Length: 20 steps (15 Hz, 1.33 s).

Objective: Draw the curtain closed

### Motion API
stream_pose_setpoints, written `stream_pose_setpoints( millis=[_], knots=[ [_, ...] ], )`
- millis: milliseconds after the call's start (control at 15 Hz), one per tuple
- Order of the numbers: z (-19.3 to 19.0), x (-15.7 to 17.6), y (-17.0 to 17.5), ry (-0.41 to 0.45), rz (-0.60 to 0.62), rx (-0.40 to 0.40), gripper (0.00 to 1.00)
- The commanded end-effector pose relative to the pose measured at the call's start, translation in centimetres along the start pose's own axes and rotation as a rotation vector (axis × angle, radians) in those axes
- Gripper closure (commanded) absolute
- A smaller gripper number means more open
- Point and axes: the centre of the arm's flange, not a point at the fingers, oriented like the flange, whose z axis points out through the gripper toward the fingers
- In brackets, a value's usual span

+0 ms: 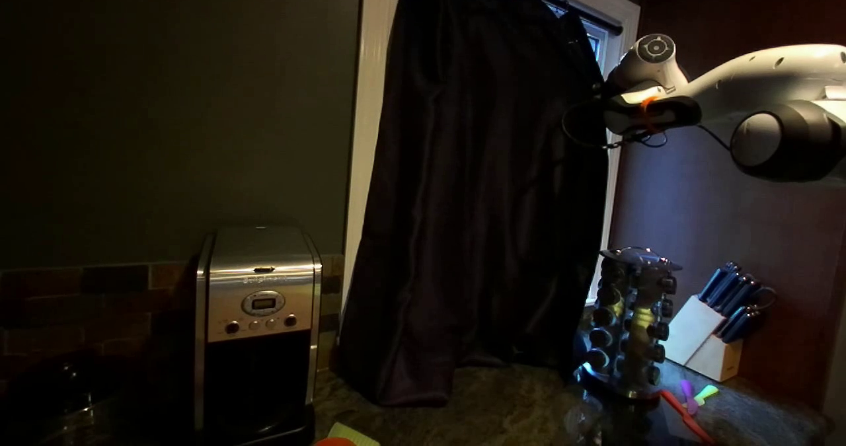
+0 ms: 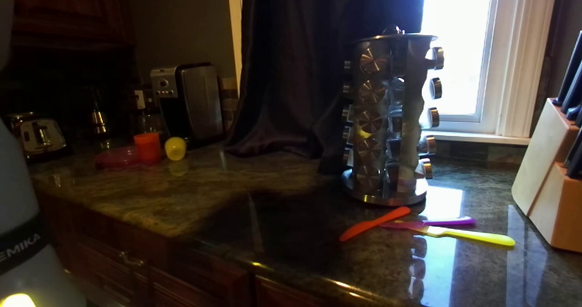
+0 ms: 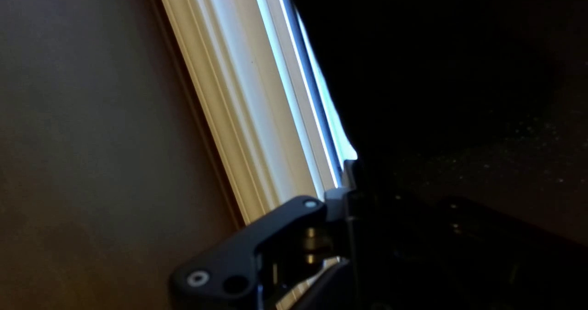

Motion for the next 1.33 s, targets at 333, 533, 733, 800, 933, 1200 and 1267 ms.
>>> stream_pose_setpoints(
  millis=[333,533,733,800,933,1200,1267],
  knots=[
    [0.0,0.0,0.0,0.000,0.000,0.000,0.98],
    [0.1,0.1,-0.2,-0.040,0.005,0.006,1.00],
    [1.1,0.9,-1.5,-0.062,0.023,0.092,1.00],
    [1.4,1.3,-2.2,-0.068,0.039,0.123,1.00],
    [1.9,1.7,-3.4,-0.045,0.058,0.134,1.00],
    [5.0,2.9,-3.6,-0.004,0.086,0.059,1.00],
    [6.3,2.9,-3.3,0.015,0.094,0.023,1.00]
  ],
)
